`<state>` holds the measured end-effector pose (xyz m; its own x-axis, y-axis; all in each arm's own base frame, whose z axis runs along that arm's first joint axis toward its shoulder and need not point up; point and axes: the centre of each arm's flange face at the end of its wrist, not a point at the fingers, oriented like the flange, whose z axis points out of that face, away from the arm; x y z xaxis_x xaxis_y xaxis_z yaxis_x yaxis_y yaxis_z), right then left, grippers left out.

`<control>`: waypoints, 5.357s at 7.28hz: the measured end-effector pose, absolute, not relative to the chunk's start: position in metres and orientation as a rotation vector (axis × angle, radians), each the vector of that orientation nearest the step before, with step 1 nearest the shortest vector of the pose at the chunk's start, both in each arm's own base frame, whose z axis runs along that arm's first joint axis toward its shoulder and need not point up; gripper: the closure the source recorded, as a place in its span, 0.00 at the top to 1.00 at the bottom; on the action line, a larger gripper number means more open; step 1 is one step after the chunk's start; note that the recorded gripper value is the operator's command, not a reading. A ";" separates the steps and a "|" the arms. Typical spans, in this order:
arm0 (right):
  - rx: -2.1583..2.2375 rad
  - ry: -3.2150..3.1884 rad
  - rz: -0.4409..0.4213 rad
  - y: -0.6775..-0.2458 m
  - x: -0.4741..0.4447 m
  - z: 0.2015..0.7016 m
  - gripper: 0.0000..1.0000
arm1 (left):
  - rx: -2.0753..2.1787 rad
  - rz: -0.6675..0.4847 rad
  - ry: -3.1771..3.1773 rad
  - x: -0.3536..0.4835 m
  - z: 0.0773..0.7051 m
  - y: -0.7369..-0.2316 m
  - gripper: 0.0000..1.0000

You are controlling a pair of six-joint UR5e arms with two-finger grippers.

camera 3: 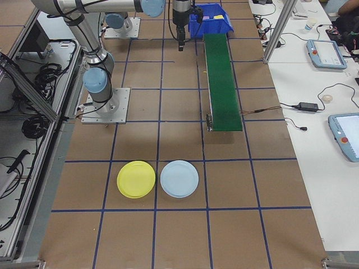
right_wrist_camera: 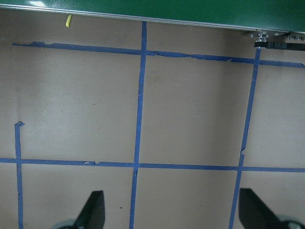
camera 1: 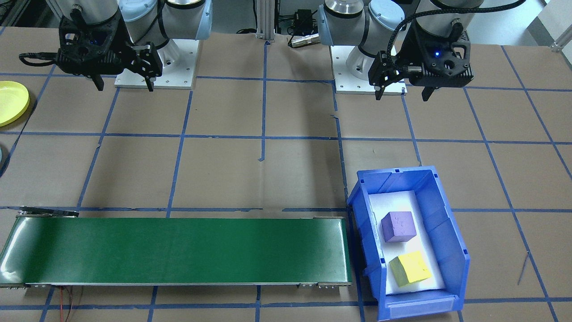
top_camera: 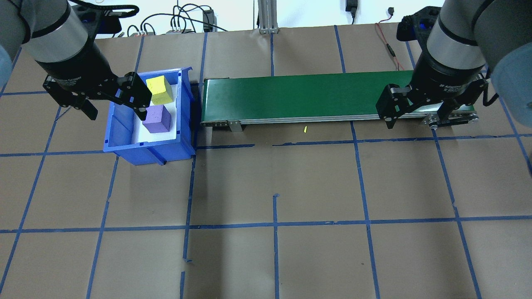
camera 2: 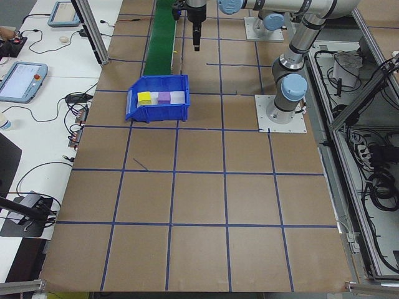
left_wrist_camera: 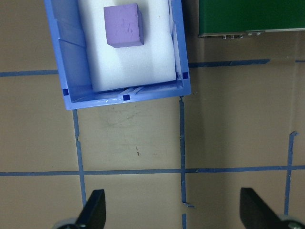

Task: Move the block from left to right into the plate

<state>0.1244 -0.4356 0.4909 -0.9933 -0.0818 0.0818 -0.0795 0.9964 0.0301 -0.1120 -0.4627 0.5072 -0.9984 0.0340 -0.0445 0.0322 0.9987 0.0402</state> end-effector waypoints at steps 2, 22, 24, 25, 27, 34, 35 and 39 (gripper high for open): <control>0.124 -3.056 -0.044 -0.436 0.124 0.490 1.00 | 0.054 0.060 3.095 -0.113 0.507 -0.462 1.00; 0.115 -3.057 -0.045 -0.439 0.120 0.485 1.00 | -0.066 0.012 3.182 -0.028 0.283 -0.626 0.27; 0.159 -3.057 -0.032 -0.444 0.122 0.482 1.00 | -0.115 -0.094 3.178 -0.076 0.359 -0.619 0.30; 0.163 -3.072 0.017 -0.454 0.125 0.478 1.00 | -0.089 -0.138 3.179 -0.112 0.381 -0.615 0.30; 0.156 -3.115 0.087 -0.474 0.130 0.470 1.00 | 0.010 -0.188 3.185 -0.170 0.378 -0.620 0.32; 0.050 -3.337 0.316 -0.583 0.151 0.381 1.00 | 0.096 -0.167 3.197 -0.213 0.282 -0.655 1.00; 0.020 -3.365 0.334 -0.595 0.154 0.367 1.00 | 0.106 -0.205 3.195 -0.213 0.301 -0.651 1.00; -0.020 -3.440 0.366 -0.632 0.161 0.332 1.00 | -0.024 -0.232 3.161 -0.133 0.374 -0.650 1.00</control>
